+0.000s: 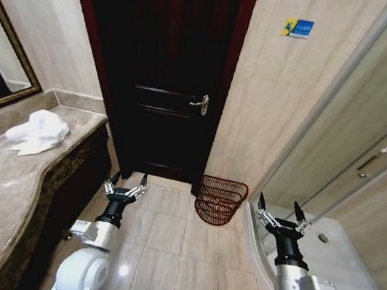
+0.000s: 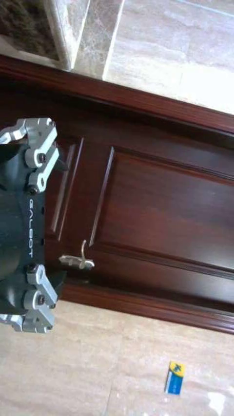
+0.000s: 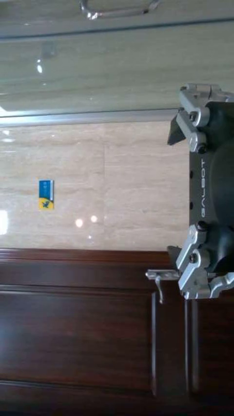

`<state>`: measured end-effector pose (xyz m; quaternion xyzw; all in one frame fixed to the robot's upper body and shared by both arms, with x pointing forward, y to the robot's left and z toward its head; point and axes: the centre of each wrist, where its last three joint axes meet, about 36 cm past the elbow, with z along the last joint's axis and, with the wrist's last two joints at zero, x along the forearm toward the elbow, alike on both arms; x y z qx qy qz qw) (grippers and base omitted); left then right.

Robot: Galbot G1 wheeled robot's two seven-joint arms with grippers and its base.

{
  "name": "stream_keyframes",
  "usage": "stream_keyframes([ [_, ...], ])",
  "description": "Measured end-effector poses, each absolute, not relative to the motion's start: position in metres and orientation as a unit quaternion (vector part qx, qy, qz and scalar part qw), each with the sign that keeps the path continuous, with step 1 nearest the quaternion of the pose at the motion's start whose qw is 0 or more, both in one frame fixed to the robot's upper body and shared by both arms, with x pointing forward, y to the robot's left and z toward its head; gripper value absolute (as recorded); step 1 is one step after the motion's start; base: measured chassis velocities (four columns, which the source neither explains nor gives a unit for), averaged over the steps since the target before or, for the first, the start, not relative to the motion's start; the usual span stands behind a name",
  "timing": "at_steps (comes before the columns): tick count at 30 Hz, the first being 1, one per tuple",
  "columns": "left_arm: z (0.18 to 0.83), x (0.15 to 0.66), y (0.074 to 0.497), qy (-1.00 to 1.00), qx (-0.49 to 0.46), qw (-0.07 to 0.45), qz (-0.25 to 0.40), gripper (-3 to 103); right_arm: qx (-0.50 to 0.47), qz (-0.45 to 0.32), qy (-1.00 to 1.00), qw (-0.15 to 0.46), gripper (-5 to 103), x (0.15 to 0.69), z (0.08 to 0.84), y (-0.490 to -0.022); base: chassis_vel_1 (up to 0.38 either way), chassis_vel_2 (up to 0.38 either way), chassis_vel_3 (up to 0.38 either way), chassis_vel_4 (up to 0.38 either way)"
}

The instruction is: Discard the used towel into the hamper.

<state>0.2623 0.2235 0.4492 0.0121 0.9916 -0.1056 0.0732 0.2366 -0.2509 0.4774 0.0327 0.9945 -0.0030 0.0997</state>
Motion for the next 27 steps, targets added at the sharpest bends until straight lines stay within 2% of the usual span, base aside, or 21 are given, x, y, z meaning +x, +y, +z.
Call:
stream_keyframes([
  [27,0.4501,0.2627,0.2276,0.991,0.009,0.077,-0.112,100,0.044,-0.02,0.991,0.128,100,0.2395,0.4779,-0.2448,-0.011,0.001,0.003,0.002],
])
